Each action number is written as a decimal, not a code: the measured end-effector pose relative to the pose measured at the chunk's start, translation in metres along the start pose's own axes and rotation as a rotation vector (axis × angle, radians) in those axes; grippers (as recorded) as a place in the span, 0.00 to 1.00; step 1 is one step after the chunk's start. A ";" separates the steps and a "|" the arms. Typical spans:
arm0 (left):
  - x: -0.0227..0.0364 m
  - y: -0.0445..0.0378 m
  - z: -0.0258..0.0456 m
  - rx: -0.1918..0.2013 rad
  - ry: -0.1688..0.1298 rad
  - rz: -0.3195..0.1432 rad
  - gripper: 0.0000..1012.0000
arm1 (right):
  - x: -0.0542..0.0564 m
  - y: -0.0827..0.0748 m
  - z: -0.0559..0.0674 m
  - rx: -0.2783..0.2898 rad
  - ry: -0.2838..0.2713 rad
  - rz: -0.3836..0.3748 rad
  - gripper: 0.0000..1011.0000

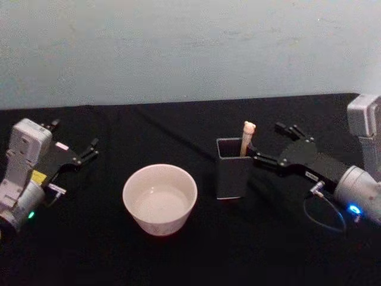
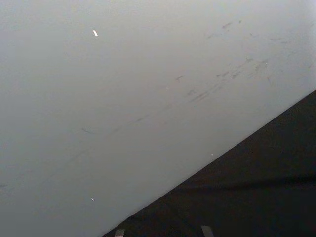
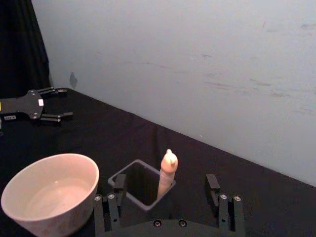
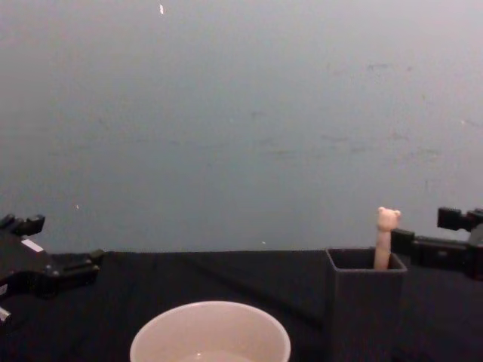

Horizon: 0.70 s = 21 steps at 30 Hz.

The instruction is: Pick up the stirring spoon with one hand, stir inside the cup, then place it back in its original position.

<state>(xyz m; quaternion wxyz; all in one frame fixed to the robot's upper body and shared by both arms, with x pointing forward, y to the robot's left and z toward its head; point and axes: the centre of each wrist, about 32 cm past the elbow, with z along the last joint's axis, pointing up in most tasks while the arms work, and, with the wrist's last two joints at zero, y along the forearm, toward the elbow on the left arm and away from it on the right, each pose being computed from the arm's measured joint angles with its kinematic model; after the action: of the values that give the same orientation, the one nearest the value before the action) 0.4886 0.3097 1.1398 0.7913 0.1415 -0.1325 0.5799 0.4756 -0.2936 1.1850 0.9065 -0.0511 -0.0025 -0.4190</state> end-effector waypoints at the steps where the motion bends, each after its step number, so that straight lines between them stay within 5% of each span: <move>1: 0.0000 0.0000 0.0000 0.000 0.000 0.000 0.99 | 0.000 0.002 0.000 -0.001 0.002 0.001 0.99; 21: 0.0000 0.0000 0.0000 0.000 0.000 0.000 0.99 | 0.010 0.033 0.004 -0.034 0.046 0.003 0.99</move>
<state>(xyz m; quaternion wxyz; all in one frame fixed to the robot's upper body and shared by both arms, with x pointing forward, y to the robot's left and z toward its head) 0.4886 0.3097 1.1398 0.7913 0.1415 -0.1324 0.5799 0.5074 -0.2799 1.1863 0.9061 -0.0571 0.0257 -0.4185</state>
